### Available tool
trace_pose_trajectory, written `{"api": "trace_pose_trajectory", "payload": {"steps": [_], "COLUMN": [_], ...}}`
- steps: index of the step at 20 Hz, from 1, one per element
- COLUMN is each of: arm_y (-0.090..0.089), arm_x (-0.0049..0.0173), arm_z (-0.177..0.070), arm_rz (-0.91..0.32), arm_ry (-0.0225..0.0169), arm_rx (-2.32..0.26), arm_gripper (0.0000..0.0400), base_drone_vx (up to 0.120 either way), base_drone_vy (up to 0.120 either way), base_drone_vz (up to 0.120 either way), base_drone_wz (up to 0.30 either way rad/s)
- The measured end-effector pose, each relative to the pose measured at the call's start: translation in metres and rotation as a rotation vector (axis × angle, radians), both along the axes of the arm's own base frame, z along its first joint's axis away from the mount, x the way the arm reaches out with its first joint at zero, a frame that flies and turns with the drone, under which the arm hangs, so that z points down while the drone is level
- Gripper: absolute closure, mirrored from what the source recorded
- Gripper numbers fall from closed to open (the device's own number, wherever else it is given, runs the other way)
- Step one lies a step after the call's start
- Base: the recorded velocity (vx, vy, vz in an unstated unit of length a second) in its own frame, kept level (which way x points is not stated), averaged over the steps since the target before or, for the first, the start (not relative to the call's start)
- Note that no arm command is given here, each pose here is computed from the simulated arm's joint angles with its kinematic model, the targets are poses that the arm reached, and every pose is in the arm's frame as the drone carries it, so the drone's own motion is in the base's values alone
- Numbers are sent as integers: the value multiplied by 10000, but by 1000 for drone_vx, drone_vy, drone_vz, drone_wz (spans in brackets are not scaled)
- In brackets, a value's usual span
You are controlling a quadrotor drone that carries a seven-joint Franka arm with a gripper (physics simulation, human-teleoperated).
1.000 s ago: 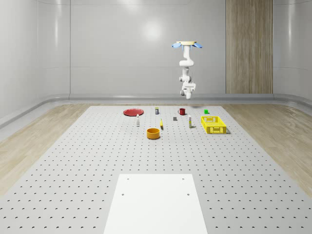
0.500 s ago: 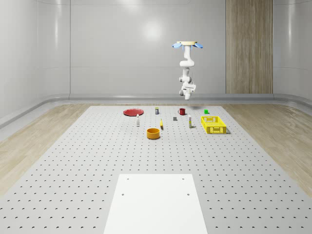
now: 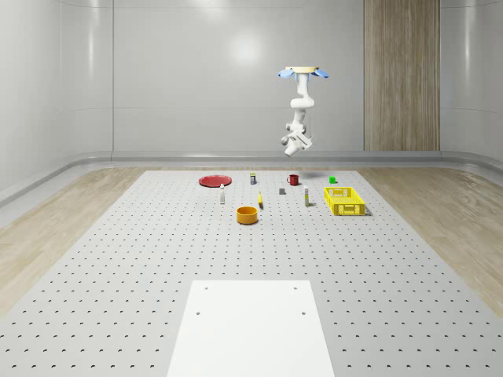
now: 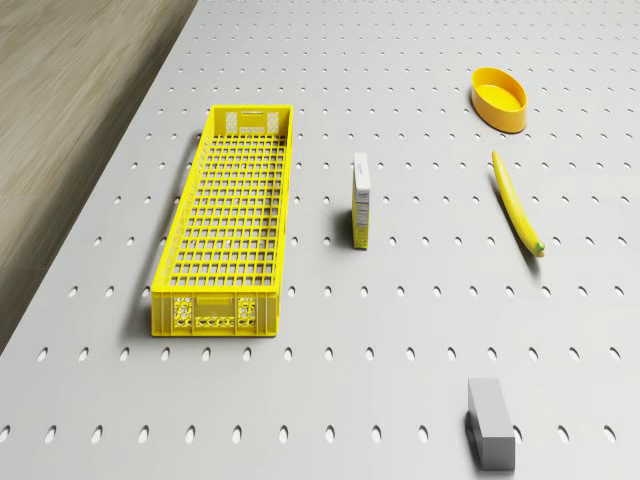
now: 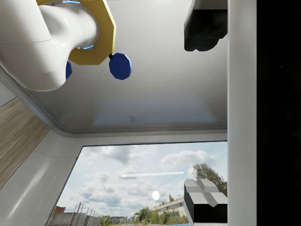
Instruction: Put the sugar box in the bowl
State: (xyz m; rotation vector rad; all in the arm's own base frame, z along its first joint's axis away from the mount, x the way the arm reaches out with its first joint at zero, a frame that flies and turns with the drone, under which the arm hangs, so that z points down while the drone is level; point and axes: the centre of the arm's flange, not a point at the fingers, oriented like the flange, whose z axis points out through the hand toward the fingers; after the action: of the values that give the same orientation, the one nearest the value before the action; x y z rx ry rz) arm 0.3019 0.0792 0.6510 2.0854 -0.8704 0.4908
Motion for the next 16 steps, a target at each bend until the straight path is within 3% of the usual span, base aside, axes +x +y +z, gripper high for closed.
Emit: {"api": "trace_pose_trajectory", "payload": {"steps": [3, 5, 10, 16], "arm_y": [180, 179, -187, -567], "arm_x": [13, 25, 46, 50], "arm_z": [-425, -767, -1377, -1567], "arm_rz": [-162, -289, -557, -658], "arm_ry": [-2, -1, 8, 35], "arm_rx": [-4667, -8133, -15469, -19804], "arm_gripper": [0, 0, 0, 0], "base_drone_vx": [120, 120, 120, 120], "base_drone_vy": [0, 0, 0, 0], "base_drone_vz": [0, -100, -120, -120], "base_drone_wz": [0, 0, 0, 0]}}
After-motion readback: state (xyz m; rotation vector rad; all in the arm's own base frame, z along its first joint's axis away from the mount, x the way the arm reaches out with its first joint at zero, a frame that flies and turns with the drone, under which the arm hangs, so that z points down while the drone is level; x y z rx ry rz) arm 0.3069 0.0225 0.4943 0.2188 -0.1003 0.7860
